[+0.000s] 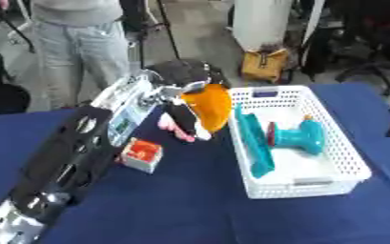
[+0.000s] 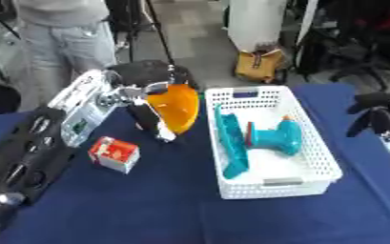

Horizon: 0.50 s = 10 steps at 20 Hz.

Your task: Pick up objects on the table and place them in the box.

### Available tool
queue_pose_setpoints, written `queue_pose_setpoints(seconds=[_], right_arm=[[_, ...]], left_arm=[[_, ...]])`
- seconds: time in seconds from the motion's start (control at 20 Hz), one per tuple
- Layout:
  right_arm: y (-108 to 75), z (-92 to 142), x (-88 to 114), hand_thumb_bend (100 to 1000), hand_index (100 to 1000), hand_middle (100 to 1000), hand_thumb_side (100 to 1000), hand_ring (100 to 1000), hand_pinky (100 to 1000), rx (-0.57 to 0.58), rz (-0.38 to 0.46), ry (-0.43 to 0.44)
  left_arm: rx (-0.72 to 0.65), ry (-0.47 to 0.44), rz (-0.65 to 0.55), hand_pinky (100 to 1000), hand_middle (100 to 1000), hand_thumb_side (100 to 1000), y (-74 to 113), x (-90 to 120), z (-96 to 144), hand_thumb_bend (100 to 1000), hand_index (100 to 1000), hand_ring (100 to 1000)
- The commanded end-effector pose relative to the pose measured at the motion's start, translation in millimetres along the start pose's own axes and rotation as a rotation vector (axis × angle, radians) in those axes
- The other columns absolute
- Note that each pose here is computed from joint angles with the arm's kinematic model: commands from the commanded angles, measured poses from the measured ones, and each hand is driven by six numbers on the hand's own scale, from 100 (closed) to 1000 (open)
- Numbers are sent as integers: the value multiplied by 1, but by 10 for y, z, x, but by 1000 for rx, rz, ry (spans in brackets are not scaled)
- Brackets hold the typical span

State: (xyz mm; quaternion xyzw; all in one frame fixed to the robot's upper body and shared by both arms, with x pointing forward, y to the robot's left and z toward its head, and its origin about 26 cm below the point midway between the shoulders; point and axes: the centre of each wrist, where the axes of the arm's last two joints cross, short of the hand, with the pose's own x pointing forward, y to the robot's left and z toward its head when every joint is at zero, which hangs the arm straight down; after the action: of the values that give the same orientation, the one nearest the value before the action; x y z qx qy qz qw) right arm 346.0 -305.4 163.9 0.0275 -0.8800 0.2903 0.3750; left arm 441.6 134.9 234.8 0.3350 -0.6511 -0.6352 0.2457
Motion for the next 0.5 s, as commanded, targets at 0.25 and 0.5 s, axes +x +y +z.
queue_pose_setpoints(seconds=[0.25,0.5], right_arm=[[5,-212,146,155,780,625,608,489,498,43,-3,-80],[54,-319,209,154,781,625,608,489,498,71,-19,-117]], left_arm=[[162,45,-10,375,808,105,29,-90,-104,506,861,617],[222,42,-6,374,806,101,-67,-97,-175,499,861,614]])
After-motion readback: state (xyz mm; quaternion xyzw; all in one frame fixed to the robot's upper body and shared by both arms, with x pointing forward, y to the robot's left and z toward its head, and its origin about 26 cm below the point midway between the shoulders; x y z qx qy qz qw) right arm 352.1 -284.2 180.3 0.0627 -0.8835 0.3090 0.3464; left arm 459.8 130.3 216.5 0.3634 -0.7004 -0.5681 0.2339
